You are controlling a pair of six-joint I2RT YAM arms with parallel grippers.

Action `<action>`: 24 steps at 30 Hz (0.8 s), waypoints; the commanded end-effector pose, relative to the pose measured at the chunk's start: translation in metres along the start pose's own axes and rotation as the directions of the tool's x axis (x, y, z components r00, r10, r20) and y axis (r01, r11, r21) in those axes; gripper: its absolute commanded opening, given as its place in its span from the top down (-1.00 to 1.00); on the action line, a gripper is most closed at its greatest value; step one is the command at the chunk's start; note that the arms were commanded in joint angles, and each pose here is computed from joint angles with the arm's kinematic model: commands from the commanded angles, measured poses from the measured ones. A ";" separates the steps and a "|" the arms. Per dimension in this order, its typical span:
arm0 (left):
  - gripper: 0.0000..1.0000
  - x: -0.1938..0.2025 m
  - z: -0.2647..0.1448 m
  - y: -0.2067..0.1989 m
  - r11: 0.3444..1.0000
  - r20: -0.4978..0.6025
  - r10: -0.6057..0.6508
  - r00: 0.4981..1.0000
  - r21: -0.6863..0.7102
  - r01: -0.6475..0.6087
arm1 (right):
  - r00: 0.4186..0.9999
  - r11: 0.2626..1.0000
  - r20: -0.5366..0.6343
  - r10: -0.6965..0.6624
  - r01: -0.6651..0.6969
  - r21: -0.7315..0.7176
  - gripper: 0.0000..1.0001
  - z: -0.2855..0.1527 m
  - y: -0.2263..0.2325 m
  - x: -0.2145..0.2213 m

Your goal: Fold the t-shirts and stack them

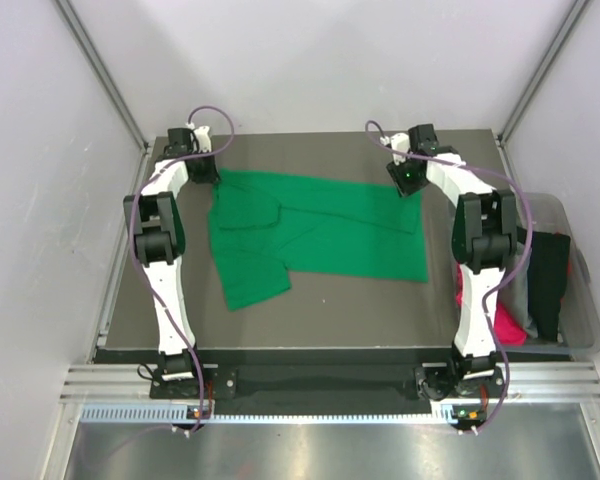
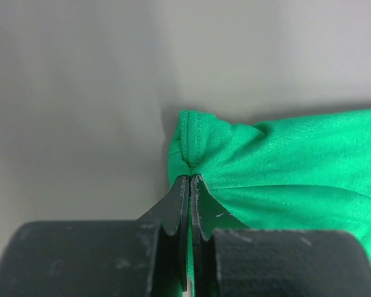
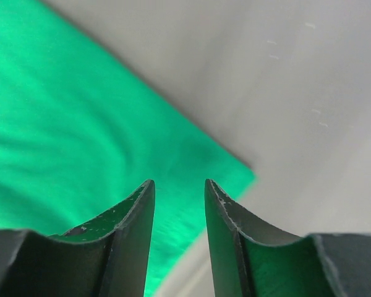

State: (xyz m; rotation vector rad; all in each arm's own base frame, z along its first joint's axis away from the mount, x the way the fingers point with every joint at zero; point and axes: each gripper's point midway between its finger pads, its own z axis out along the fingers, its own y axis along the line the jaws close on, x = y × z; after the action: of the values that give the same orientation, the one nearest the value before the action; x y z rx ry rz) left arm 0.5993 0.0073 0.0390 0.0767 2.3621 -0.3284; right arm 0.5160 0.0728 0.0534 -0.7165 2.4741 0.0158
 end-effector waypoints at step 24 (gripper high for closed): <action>1.00 -0.001 -0.024 0.007 1.000 0.002 0.018 1.000 -0.020 -0.018 | 0.977 1.000 -0.214 -0.022 0.026 0.015 0.77 0.032 -0.030 0.030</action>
State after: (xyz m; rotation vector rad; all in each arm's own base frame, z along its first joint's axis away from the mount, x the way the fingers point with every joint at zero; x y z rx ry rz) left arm 0.5906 0.0098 0.0390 0.0875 2.3719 -0.3241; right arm 0.5354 0.0422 0.0327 -0.7565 2.5907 -0.1120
